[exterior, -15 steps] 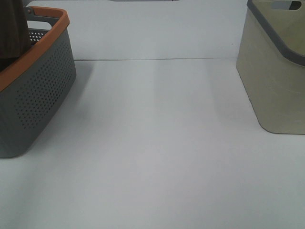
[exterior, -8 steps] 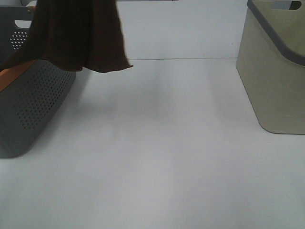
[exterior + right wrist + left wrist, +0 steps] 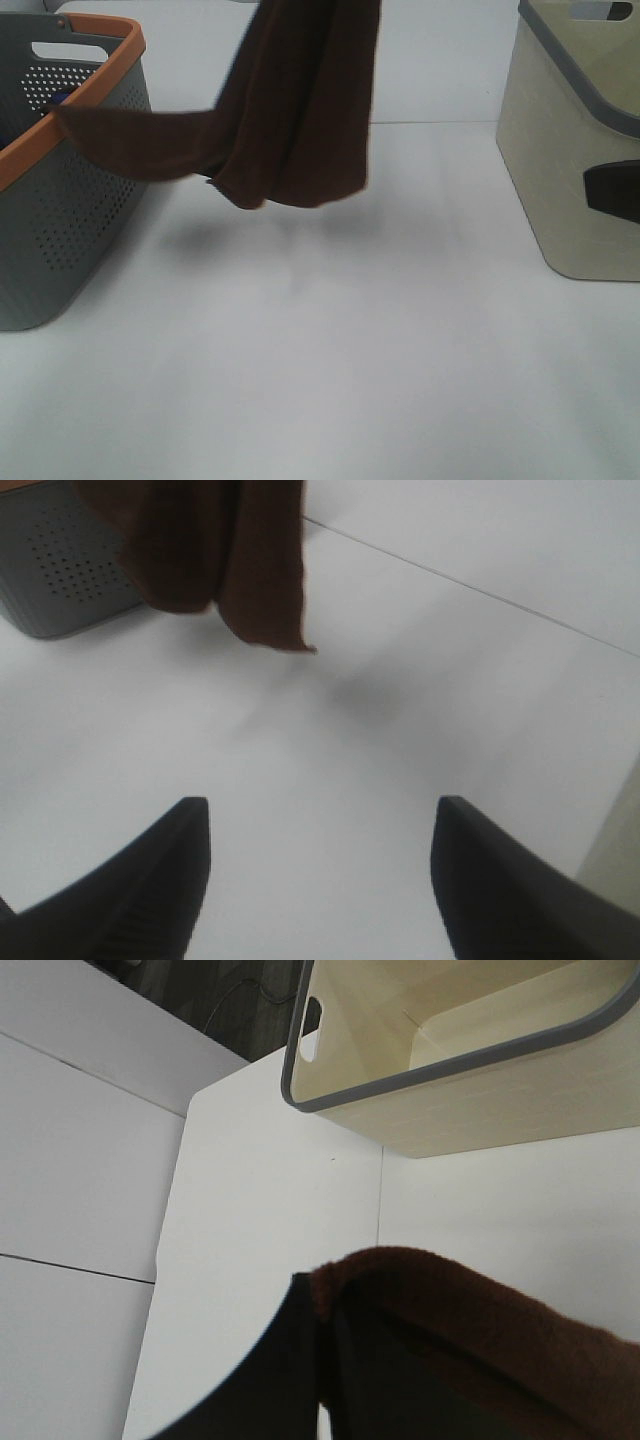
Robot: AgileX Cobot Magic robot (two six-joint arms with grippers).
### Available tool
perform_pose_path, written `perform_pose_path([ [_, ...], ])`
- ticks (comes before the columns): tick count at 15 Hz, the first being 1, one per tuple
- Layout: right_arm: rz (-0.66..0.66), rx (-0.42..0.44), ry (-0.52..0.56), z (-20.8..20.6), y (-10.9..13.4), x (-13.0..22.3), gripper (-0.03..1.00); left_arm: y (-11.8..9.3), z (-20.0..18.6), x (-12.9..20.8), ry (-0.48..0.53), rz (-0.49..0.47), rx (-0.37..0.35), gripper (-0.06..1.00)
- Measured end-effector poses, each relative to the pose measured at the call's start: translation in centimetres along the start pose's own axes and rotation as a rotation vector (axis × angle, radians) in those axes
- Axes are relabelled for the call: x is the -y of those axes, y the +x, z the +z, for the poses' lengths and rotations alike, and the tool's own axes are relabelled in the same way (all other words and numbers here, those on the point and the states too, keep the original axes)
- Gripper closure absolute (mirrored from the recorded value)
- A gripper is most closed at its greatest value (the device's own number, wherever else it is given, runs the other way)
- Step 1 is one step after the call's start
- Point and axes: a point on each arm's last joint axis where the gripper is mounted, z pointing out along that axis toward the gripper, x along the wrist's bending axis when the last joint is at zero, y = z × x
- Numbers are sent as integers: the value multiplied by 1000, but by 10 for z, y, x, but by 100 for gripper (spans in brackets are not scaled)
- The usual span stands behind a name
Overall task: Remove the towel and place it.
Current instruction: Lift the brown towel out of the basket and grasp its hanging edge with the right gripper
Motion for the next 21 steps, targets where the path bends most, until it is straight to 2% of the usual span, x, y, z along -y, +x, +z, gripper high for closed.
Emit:
perform_pose_path([
  [3,-2,-50,-2,17,-3,-1,32,-11,20,-3,-12,1,25,94],
  [9,-45,-81,-89,20,-2,-9,32,-17,24,-9,-56,-60,64,94],
  [18,123,-299,-8,63,-1,4,32,-31,25,-27,-91,-28,94,94],
  [21,173,-280,48,82,-9,15,32,-31,25,-28,-93,-27,95,94],
])
